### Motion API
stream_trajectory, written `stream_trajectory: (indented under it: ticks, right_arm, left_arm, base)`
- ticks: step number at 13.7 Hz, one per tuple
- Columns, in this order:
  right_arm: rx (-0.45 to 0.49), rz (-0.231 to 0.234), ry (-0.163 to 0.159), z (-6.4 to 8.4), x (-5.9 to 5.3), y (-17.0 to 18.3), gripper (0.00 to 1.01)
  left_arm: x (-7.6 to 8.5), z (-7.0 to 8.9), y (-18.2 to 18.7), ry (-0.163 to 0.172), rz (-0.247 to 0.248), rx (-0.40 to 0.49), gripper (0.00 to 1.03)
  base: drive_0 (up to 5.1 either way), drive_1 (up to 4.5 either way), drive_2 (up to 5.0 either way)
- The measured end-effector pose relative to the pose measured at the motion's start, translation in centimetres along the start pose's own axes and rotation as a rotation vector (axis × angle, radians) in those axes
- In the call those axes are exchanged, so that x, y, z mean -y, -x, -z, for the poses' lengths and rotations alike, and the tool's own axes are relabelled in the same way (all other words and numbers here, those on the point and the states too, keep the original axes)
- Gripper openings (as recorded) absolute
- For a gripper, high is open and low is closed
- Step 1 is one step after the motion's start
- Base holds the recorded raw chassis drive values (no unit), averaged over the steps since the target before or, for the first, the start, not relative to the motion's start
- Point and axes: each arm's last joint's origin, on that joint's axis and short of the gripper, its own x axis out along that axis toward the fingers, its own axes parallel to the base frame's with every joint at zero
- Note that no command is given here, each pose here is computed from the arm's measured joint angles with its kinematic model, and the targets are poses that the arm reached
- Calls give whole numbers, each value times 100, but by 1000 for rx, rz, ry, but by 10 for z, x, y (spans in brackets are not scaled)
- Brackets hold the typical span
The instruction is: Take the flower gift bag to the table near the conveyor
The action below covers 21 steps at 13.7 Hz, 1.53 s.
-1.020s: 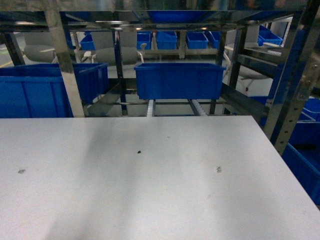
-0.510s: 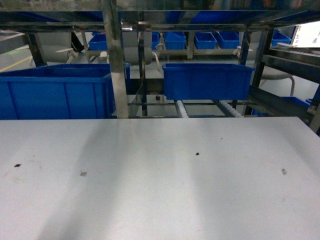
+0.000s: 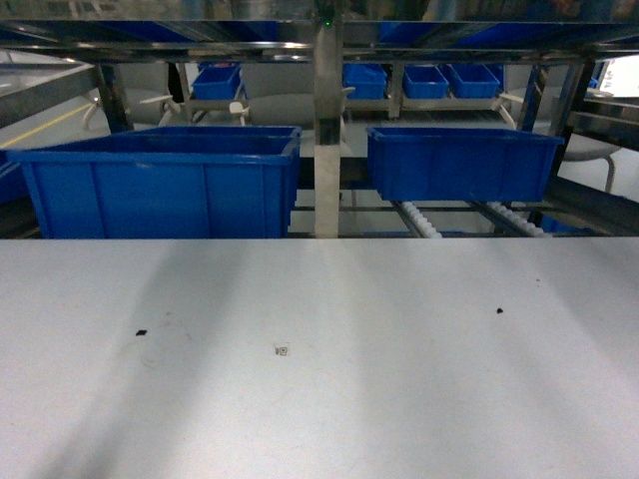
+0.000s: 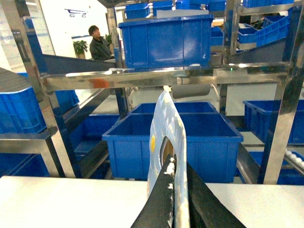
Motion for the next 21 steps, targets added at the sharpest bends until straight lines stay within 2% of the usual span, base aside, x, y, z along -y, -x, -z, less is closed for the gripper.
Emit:
stream_trajectory:
  ticks: [3,8,13,14,15,18,20,21]
  right_arm:
    - [-2,5,0,0,0,0,2]
    - [3,7,-1,-1,0,1,2]
    - [-6,7,-1,1,0,-1,2]
    - [18,6,1,1,0,-1,2]
    - [53,-17,5,3,1,-8,2]
    - [12,-80,15,38,0,-30,2]
    - [7,-97,20,53,1,-43,2]
    - [-27,-109,20,66,3,-50,2]
  left_arm:
    - [1,0,0,1,15,3,2]
    - [1,-1,1,1,12,5,2]
    - [1,1,-1,-1,13,-4,2]
    - [1,1,0,-1,14,-3,2]
    - [1,1,0,-1,13,-3,2]
    - [1,1,0,-1,13,-3,2]
    - [1,1,0,-1,13,-3,2]
    - [1,1,0,-1,13,-3,2]
  base:
    - [0,0,0]
    - [-4,429,-437]
    - [0,0,0]
    - [0,0,0]
    - [0,0,0]
    - [0,0,0]
    - [0,0,0]
    - [0,0,0]
